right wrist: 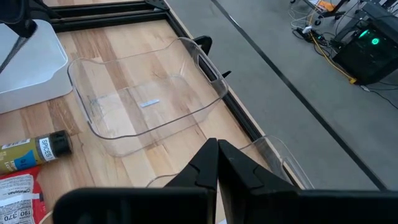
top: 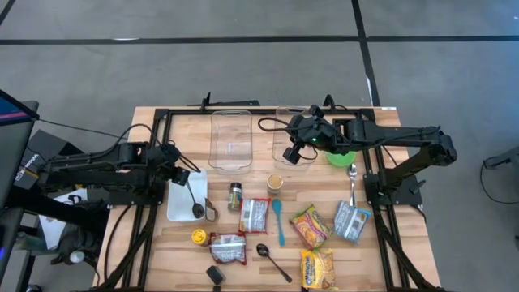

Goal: Pick & Place Food Item
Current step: Put the top black spoon into the white bin, then put the green noodle pack into the right transparent bin

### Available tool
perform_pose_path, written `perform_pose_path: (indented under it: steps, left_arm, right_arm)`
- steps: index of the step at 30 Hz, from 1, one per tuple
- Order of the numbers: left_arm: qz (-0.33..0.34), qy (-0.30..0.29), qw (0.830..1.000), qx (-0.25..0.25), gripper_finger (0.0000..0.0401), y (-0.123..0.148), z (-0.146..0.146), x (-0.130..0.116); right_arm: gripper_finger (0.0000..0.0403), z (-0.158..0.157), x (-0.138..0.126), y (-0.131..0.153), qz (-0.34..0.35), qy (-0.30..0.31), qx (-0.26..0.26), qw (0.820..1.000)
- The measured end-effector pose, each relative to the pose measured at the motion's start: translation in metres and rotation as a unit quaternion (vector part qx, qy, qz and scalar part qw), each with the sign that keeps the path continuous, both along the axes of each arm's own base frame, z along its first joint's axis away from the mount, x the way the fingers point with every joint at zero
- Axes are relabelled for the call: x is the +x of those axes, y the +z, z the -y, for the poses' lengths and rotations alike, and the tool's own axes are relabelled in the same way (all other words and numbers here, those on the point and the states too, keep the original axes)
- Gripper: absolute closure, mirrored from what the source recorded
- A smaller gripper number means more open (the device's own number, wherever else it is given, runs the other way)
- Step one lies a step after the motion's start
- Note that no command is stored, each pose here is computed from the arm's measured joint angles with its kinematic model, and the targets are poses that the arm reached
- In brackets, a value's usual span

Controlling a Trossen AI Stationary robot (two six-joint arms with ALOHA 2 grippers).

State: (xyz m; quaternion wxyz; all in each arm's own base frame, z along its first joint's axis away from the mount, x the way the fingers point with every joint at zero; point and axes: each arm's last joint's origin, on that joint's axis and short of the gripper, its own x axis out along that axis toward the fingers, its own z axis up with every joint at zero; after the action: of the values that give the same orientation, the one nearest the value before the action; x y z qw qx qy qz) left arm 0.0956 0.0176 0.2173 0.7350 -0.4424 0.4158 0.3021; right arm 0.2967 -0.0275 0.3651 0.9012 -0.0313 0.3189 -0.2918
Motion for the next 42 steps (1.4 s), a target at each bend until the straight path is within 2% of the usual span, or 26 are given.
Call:
perform_pose_path:
  steps: [14, 21, 26, 29, 32, 37, 40, 42]
  left_arm:
    - [0.008, -0.009, 1.000, -0.016, 0.0300, 0.000, 0.001, 0.001]
    - [0.097, -0.017, 0.995, -0.002, 0.0300, 0.010, -0.001, 0.015]
    - [0.214, -0.043, 0.975, 0.044, 0.0300, 0.028, -0.004, 0.031]
    - [0.299, -0.054, 0.949, 0.082, 0.0300, 0.043, -0.006, 0.040]
    - [0.386, -0.066, 0.911, 0.131, 0.0300, 0.062, -0.008, 0.047]
    - [0.510, -0.067, 0.826, 0.231, 0.0300, 0.094, -0.009, 0.049]
    - [0.563, -0.060, 0.772, 0.289, 0.0300, 0.110, -0.010, 0.046]
    - [0.587, -0.057, 0.742, 0.319, 0.0300, 0.118, -0.009, 0.044]
  right_arm:
    - [0.0400, 0.000, 0.000, 0.000, 0.000, 0.000, 0.000, 1.000]
    - [0.0400, 0.000, 0.000, 0.000, 0.000, 0.000, 0.000, 1.000]
    - [0.0400, 0.000, 0.000, 0.000, 0.000, 0.000, 0.000, 1.000]
    - [0.0400, 0.000, 0.000, 0.000, 0.000, 0.000, 0.000, 1.000]
    - [0.0400, 0.000, 0.000, 0.000, 0.000, 0.000, 0.000, 1.000]
    - [0.0400, 0.000, 0.000, 0.000, 0.000, 0.000, 0.000, 1.000]
    - [0.0400, 0.000, 0.000, 0.000, 0.001, 0.000, 0.000, 1.000]
    - [0.0400, 0.000, 0.000, 0.000, 0.001, 0.000, 0.000, 1.000]
